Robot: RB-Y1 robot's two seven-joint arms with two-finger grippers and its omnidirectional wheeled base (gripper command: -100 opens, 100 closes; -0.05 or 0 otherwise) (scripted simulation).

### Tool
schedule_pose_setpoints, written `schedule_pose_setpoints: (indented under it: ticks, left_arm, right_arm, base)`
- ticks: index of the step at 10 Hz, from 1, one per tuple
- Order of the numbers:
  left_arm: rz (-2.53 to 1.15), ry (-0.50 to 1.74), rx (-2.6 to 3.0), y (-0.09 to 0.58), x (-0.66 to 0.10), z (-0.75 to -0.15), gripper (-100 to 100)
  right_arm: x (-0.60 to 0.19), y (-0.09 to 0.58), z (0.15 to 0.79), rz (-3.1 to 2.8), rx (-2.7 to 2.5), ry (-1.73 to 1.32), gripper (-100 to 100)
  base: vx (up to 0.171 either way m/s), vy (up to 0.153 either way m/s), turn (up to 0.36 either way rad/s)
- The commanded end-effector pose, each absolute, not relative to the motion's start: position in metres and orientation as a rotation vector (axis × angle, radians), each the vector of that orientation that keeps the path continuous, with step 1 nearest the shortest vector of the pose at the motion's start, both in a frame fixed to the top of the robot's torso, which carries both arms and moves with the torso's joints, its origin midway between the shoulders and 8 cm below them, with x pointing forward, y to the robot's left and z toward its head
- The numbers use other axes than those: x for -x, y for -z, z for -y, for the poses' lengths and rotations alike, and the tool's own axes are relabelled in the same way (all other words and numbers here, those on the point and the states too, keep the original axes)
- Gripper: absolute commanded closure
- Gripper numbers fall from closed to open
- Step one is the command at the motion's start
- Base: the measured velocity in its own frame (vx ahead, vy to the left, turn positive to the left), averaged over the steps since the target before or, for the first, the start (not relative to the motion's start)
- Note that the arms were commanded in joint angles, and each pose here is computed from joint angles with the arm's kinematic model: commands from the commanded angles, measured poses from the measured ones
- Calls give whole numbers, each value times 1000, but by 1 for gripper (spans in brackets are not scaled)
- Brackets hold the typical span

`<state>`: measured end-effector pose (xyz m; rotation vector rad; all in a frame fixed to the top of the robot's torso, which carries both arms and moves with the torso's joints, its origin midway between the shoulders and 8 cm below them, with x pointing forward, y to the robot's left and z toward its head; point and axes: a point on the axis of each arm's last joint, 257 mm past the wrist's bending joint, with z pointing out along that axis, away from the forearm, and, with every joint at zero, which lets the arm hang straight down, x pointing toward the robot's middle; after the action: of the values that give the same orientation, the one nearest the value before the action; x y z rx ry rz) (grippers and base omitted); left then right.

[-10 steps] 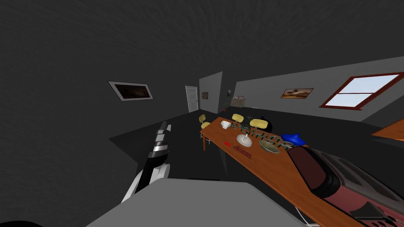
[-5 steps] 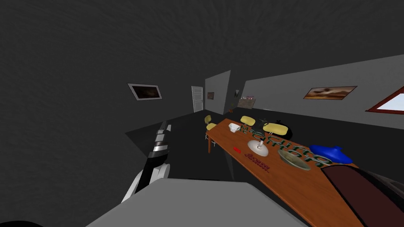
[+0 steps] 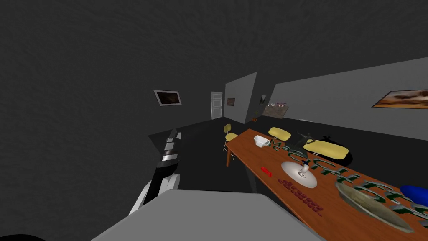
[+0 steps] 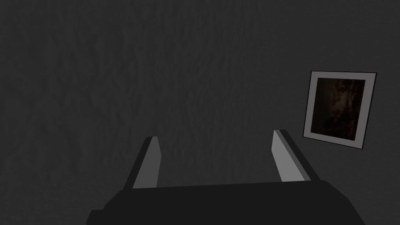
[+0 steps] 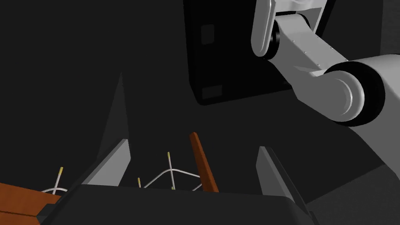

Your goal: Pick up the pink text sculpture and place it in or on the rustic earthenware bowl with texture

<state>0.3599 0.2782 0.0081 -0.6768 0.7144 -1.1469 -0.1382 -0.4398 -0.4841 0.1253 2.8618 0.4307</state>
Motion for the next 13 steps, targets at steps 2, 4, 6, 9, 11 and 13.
schedule_pose_setpoints:
  ticks: [2,4,6,9,11,13]
  left_arm:
    - [-715,1147,677,-8,-360,-278,0]
    - [-714,1147,677,-8,-360,-278,0]
    - [-715,1147,677,-8,-360,-278,0]
    - [-715,1147,677,-8,-360,-278,0]
    - [-715,1147,677,-8,-360,-278,0]
    - [-715,1146,677,-8,-360,-278,0]
  right_arm:
    - [170,474,469,-2949,-42,-362,-100]
    - [200,463,503,-3035,50,-280,-100]
    - [220,451,533,-3100,137,-202,-100]
    - [226,445,547,-3125,178,-167,-100]
    - [232,436,572,-3158,254,-102,-100]
    - [231,430,591,-3171,318,-51,-100]
  base:
    - [160,54,201]
    - [127,40,256]
    - [173,-5,334]
    - [96,-4,73]
    - [158,-54,347]
    - [125,-75,163]
